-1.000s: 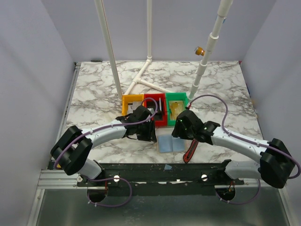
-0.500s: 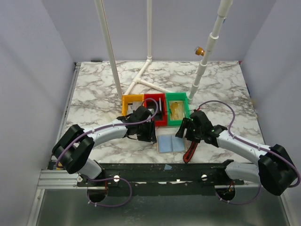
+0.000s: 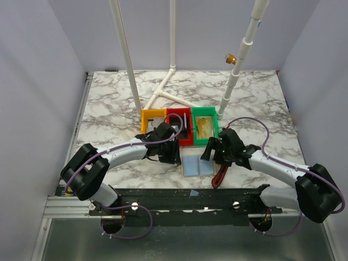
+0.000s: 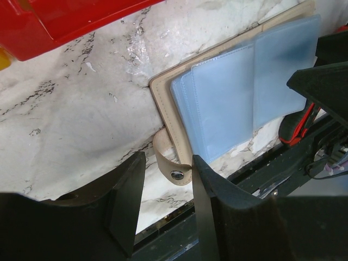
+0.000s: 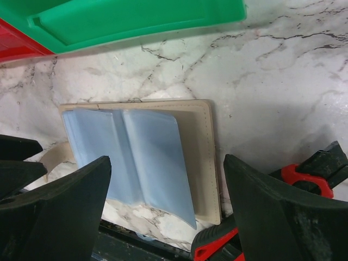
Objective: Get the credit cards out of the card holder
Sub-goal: Close the card holder at the center of the board.
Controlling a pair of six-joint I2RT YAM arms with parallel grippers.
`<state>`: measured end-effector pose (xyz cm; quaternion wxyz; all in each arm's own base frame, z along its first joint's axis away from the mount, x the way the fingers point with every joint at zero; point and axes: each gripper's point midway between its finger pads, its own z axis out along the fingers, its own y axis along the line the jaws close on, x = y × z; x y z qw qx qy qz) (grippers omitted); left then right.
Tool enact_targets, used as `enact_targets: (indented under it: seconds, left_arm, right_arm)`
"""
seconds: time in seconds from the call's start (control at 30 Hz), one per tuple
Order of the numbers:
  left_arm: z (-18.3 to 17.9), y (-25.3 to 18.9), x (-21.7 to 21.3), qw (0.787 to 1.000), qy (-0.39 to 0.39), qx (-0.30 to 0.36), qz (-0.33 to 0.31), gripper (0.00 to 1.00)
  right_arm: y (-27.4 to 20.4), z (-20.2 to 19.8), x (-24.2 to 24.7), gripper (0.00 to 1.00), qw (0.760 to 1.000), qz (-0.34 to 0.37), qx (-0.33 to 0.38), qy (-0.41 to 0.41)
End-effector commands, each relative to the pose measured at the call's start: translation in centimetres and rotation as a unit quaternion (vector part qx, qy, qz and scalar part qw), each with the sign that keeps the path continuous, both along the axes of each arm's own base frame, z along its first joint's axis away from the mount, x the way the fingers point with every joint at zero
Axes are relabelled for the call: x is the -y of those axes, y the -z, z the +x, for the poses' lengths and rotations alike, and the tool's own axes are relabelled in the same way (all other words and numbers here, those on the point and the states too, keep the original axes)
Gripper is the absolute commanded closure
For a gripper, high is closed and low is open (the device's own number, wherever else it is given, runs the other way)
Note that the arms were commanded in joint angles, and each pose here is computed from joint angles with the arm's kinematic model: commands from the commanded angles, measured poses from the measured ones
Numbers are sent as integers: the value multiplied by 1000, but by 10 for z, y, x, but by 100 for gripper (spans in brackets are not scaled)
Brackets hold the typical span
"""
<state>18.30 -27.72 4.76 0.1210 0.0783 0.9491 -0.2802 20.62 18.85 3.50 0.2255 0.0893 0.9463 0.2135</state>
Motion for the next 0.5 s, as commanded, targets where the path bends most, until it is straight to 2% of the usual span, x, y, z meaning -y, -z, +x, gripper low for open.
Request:
enact_targets:
  seconds: [0.0, 0.2, 0.47]
  left_arm:
    - [2, -6, 9, 1000, 10, 5, -14, 59]
    - [2, -6, 10, 1000, 11, 4, -13, 59]
    - [3, -6, 10, 1000, 11, 5, -12, 59]
  right_arm:
    - [8, -3, 6, 11, 1000, -15, -6, 3]
    - [13, -12, -10, 11, 999, 25, -31, -22]
    - [-13, -7, -28, 10, 997, 67, -23, -41]
